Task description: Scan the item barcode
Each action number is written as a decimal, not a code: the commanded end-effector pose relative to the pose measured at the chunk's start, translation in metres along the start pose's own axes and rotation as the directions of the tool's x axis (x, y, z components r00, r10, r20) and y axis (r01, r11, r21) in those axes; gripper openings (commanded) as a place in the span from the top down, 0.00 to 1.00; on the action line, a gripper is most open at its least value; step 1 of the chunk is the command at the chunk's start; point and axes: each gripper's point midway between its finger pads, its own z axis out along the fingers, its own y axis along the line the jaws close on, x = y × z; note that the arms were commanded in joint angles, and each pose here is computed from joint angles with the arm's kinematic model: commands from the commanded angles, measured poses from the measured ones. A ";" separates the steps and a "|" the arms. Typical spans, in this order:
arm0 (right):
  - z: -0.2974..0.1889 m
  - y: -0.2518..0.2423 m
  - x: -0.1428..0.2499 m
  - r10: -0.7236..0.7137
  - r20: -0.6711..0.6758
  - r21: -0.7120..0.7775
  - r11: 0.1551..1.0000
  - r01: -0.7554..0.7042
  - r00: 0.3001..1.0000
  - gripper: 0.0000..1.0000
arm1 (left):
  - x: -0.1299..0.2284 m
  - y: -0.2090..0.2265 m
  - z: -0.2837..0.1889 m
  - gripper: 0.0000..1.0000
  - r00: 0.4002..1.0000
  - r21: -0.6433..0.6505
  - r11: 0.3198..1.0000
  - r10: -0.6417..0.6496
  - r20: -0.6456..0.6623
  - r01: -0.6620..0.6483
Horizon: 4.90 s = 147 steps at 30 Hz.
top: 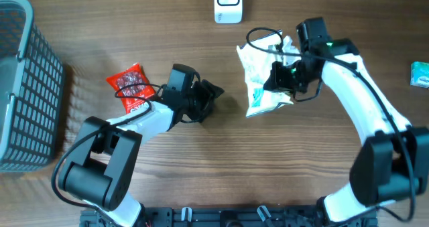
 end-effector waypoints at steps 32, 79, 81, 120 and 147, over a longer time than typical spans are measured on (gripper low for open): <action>-0.035 -0.010 -0.034 -0.431 0.257 0.844 0.536 0.016 0.865 0.96 | -0.013 0.051 0.007 0.35 0.997 -0.152 0.988 -0.015 0.082 0.028; 0.033 0.030 -0.001 -0.182 0.125 0.349 0.928 0.128 0.975 0.00 | 0.016 0.020 0.021 0.18 0.980 -0.059 0.979 0.195 0.027 -0.194; 0.028 0.020 -0.008 -0.142 0.147 0.351 0.933 0.082 0.979 0.00 | 0.017 0.012 0.022 0.16 0.977 -0.030 0.977 0.212 0.035 -0.211; 0.013 -0.070 -0.016 0.114 0.188 0.352 0.920 -0.175 0.975 0.00 | -0.016 -0.090 0.145 0.37 0.933 -0.002 0.936 0.350 0.082 -0.351; 0.057 0.099 -0.020 -0.730 0.149 0.510 0.634 0.581 0.667 0.00 | -0.064 -0.111 -0.077 0.96 0.869 -0.292 0.912 0.378 0.320 -0.289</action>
